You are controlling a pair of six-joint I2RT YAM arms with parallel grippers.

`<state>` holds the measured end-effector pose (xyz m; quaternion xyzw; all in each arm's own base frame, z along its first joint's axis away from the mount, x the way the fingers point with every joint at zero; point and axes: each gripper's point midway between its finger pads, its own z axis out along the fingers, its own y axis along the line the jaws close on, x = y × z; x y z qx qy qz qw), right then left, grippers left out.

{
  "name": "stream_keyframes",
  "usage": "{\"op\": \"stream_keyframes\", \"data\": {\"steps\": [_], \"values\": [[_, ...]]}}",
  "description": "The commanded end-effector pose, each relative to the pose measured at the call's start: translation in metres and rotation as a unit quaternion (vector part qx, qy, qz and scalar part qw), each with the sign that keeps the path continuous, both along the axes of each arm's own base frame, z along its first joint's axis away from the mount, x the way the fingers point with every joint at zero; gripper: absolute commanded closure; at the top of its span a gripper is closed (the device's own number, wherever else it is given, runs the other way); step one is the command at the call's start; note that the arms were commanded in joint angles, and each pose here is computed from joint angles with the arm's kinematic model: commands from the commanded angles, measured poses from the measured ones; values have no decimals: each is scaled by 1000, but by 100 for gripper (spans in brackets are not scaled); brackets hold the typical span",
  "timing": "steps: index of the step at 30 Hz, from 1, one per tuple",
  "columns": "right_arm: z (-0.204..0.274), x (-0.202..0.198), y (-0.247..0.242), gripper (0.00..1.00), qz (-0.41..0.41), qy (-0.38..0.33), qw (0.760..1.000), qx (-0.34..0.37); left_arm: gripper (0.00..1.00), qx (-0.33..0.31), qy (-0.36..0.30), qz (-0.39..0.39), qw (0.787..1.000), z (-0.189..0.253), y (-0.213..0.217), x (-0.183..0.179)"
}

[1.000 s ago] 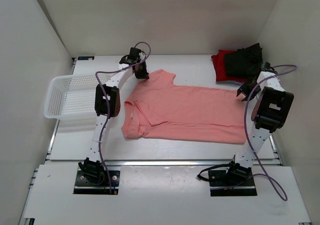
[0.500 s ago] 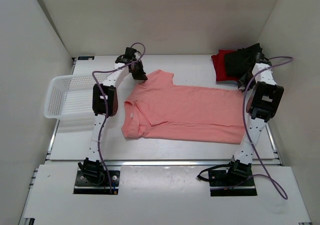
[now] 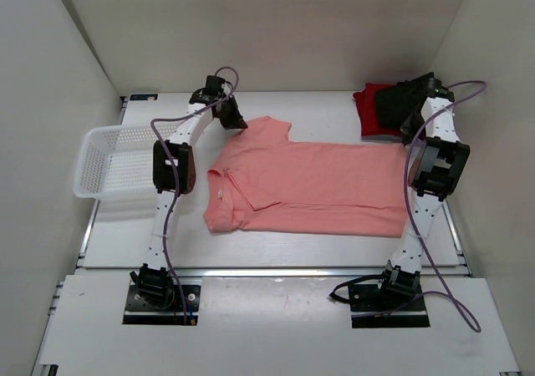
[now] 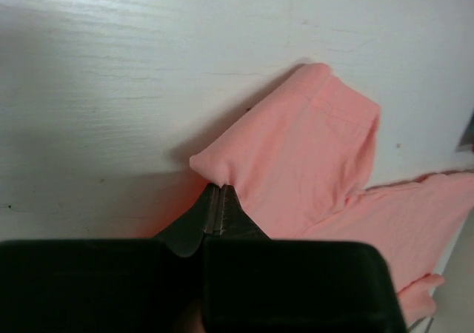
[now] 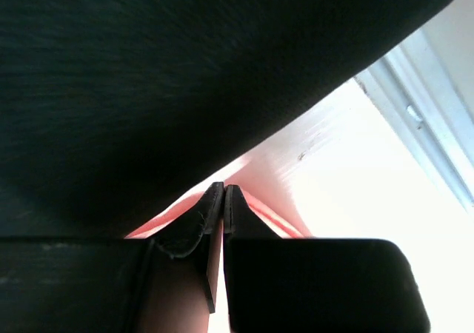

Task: Fold and stack the t-shirts
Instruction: Grap the side of the flattened tshirt furthest away from the robot with both arms, then fold the other side of the tshirt into a rectangle

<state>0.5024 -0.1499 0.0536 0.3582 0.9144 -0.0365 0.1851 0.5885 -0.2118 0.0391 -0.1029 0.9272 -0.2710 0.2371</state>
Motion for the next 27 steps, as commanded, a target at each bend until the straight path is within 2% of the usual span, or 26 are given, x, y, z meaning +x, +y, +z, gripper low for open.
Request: {"op": "stream_keyframes", "data": {"steps": [1, 4, 6, 7, 9, 13, 16, 18, 19, 24, 27], "values": [[42, 3, -14, 100, 5, -33, 999, -33, 100, -53, -96, -14, 994, 117, -6, 10], [52, -4, -17, 100, 15, -42, 999, -24, 100, -54, -98, -31, 993, 134, -7, -7], [50, -11, -15, 100, 14, -39, 999, -12, 100, -48, -74, -40, 995, 119, -2, -27], [55, -16, -16, 100, 13, -40, 999, -14, 100, -48, -88, -46, 994, 132, 0, -32], [53, -26, -14, 100, 17, -30, 999, -13, 100, -38, -50, -57, 996, 108, 0, -61], [62, -50, -12, 100, 13, -28, 1000, -6, 100, -36, -35, -61, 997, 118, 8, -94], [51, -80, -6, 100, 15, -12, 1000, 14, 100, -27, -13, -57, 998, 113, 17, -124], [42, -82, 0, 100, 27, -19, 999, 37, 100, -30, -23, -54, 998, 122, 18, -138], [38, -84, 3, 100, 29, -19, 998, 51, 100, -30, -6, -51, 998, 111, 21, -149], [34, -85, 6, 100, 49, -11, 998, 29, 100, -17, 15, -40, 999, 99, 41, -180], [23, -111, 3, 100, 40, 14, 999, 29, 100, -16, 27, -33, 999, 93, 49, -196]]}}
